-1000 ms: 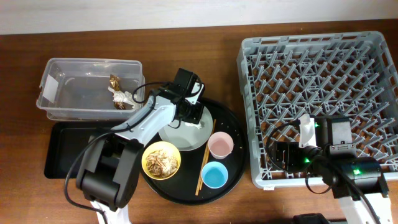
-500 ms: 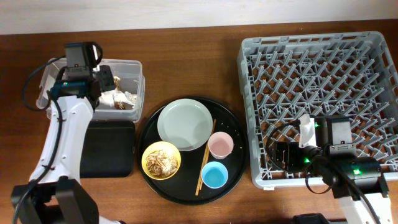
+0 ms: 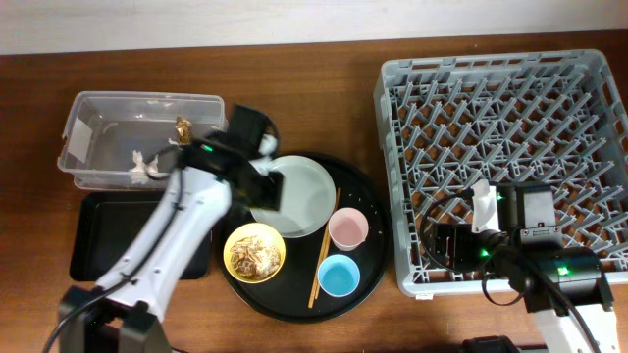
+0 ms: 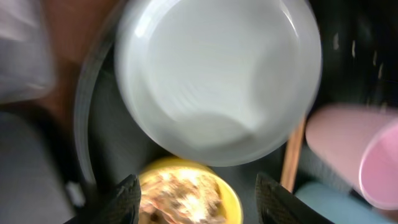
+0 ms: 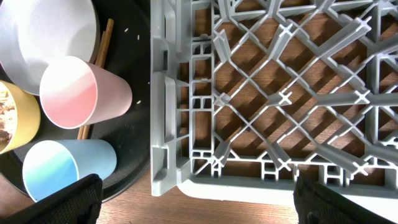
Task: Sort waste into correct bins and load items into the dishwasher rack
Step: 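Grasp the yellow bowl with the left gripper and lift it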
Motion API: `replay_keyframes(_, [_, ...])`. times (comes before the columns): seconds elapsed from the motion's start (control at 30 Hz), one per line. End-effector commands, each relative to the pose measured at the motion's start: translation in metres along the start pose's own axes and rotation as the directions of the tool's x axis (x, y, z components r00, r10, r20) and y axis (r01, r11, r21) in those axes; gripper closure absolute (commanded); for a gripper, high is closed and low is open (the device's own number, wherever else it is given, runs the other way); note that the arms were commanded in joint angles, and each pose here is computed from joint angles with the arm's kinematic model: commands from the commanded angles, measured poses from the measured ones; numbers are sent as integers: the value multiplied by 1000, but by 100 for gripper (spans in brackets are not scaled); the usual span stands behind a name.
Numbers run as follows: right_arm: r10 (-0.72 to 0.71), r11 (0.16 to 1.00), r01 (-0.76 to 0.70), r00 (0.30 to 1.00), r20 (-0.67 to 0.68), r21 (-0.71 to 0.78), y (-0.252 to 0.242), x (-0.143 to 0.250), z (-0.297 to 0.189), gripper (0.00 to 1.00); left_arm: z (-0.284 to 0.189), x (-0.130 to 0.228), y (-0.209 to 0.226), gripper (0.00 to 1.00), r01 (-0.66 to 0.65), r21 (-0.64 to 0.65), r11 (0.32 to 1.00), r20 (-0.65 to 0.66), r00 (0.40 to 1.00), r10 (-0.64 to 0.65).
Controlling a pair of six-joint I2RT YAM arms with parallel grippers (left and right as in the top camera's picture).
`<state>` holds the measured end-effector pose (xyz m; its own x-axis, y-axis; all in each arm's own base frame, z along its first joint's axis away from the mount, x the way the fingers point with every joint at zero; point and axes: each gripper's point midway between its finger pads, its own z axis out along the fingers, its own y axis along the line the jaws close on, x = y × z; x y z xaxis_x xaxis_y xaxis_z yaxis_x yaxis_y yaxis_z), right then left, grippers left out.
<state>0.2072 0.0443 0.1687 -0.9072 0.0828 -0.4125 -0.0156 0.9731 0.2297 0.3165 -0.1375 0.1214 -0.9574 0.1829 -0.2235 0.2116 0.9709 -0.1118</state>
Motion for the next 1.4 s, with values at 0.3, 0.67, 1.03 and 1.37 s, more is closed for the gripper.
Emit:
replay_keyframes(0.3, [-1,1000,1,1000,9,6,1,-2,-5,1,75,94,-20,58,45,-17,999,-176,983,-47])
replay_keyframes(0.67, [0,1000,0,1000,1,7,0,0,-5,1,79,98,-34,79,-9,-1,1000,-160,987,9])
replay_keyframes(1.03, [2,1000,-2,1000,-10,9,0,2,-5,1,73,99,-40,100,-123,-95,988,-120,987,111])
replay_keyframes(1.37, [3,1000,-3,1000,-13,9,0,3,-5,1,-21,30,37,100,76,38,996,171,982,-82])
